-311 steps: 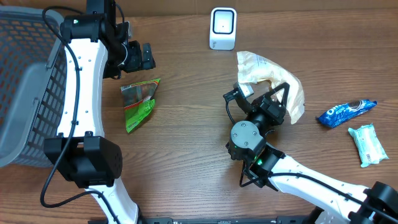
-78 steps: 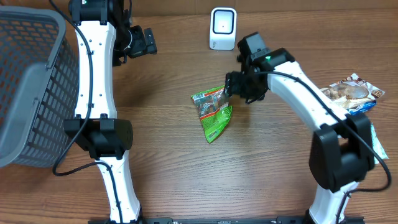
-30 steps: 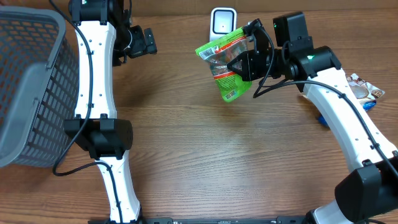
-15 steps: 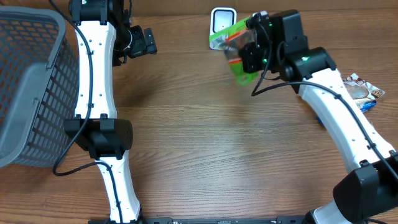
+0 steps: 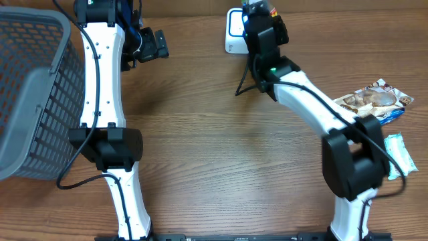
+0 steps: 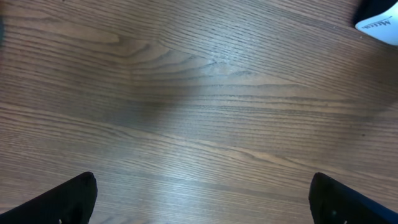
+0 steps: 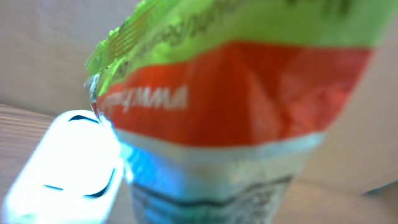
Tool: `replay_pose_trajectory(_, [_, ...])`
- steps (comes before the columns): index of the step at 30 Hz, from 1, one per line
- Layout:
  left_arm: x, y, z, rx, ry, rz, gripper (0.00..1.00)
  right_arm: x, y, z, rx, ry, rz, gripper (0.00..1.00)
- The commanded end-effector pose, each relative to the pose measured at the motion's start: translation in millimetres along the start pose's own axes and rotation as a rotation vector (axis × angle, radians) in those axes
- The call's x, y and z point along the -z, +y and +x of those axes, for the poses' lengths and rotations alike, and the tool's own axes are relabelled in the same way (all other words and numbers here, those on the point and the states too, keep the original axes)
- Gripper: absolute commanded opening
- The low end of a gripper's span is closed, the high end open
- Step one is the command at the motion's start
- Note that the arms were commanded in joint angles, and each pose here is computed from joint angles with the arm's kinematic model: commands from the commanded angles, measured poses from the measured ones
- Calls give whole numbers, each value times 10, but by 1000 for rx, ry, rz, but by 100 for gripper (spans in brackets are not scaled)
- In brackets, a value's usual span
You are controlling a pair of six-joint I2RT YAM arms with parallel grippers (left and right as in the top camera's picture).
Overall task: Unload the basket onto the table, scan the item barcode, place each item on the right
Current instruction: 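Hold the green packet's barcode against the scanner window with right gripper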
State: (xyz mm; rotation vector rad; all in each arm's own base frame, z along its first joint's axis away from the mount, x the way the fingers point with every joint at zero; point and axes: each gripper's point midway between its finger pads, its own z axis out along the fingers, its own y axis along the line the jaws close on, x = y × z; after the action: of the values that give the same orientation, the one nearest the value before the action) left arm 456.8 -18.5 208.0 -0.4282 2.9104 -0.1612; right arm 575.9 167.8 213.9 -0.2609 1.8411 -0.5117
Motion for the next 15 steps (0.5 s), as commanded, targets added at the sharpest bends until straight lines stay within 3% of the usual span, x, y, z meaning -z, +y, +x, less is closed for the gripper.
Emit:
replay_pose_trajectory(1, [-9, 40, -9, 5, 0, -11, 100, -137, -87, -12, 223, -24, 136, 4])
replay_pose_trajectory(15, [-9, 40, -9, 5, 0, -11, 100, -456, 398, 399, 498, -48, 93, 4])
